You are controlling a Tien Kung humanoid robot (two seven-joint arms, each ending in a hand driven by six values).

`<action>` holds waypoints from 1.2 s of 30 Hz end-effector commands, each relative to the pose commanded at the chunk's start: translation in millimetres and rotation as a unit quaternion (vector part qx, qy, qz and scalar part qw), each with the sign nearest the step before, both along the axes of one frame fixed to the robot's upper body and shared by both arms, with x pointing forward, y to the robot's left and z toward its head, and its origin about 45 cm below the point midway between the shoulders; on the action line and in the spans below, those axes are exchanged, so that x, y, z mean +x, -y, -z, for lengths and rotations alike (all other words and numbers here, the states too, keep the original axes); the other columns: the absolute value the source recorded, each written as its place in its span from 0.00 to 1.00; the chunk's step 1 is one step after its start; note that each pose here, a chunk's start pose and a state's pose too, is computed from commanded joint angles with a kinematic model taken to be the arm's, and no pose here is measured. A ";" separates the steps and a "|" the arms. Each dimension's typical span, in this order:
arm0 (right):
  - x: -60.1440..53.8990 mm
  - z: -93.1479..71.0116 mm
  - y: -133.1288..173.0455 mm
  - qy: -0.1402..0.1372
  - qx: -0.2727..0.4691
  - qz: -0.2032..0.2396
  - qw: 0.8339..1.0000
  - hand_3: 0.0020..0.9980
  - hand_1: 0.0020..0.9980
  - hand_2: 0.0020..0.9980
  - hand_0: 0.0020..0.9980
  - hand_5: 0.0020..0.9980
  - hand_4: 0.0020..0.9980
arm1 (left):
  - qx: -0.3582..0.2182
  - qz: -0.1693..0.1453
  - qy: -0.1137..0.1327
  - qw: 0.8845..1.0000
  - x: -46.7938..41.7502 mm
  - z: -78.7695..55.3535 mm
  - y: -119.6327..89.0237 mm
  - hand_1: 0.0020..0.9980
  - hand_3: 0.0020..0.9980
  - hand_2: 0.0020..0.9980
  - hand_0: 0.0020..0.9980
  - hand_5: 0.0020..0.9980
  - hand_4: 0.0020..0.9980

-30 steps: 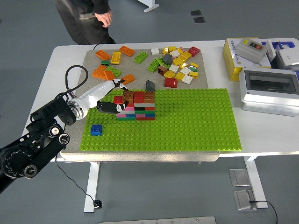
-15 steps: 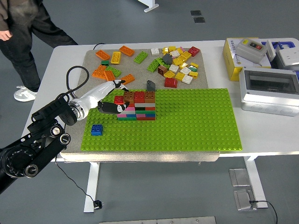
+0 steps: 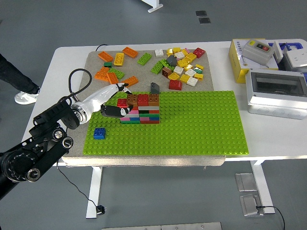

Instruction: Pick up the brick,pile it on top of brick,press brick,pick up the brick,pile it on top of brick,press brick

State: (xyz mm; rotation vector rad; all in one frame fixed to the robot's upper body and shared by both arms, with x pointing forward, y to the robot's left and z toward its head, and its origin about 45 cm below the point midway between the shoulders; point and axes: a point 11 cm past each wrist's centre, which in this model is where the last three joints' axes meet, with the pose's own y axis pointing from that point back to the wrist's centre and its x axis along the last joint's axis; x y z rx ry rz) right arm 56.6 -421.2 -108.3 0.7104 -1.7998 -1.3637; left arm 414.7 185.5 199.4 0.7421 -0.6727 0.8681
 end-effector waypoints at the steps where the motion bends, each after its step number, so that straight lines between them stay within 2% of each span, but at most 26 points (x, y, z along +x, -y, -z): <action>1: 0.0 0.0 0.0 0.000 0.000 0.000 1.000 0.86 0.79 0.85 0.77 1.00 0.57 | 0.000 0.000 0.000 1.000 0.0 0.1 0.0 1.00 0.58 0.98 1.00 0.25 0.62; 13: -0.6 0.2 -0.2 0.000 0.000 -0.001 1.000 0.86 0.79 0.85 0.77 1.00 0.56 | -0.001 -0.002 -0.002 1.000 0.8 1.6 -1.0 1.00 0.59 0.98 1.00 0.25 0.61; 14: -0.7 0.2 -0.2 -0.001 0.000 -0.001 1.000 0.86 0.79 0.85 0.77 1.00 0.56 | -0.002 -0.001 -0.002 1.000 0.7 1.6 -1.0 0.99 0.59 0.98 1.00 0.25 0.58; 25: -1.0 0.2 -0.2 -0.001 0.001 -0.001 1.000 0.86 0.79 0.85 0.77 1.00 0.56 | -0.003 -0.001 -0.002 1.000 0.6 1.6 -1.1 0.99 0.61 0.98 1.00 0.26 0.55; 26: -1.0 0.2 -0.2 -0.001 0.001 -0.001 1.000 0.86 0.79 0.85 0.76 1.00 0.56 | -0.003 -0.001 -0.002 1.000 0.5 1.8 -1.1 1.00 0.70 0.99 1.00 0.28 0.61; 36: -0.4 0.1 0.1 0.000 0.000 -0.001 1.000 0.86 0.79 0.85 0.76 1.00 0.56 | -0.004 -0.001 -0.001 1.000 0.7 1.4 -0.8 1.00 0.73 0.99 1.00 0.30 0.63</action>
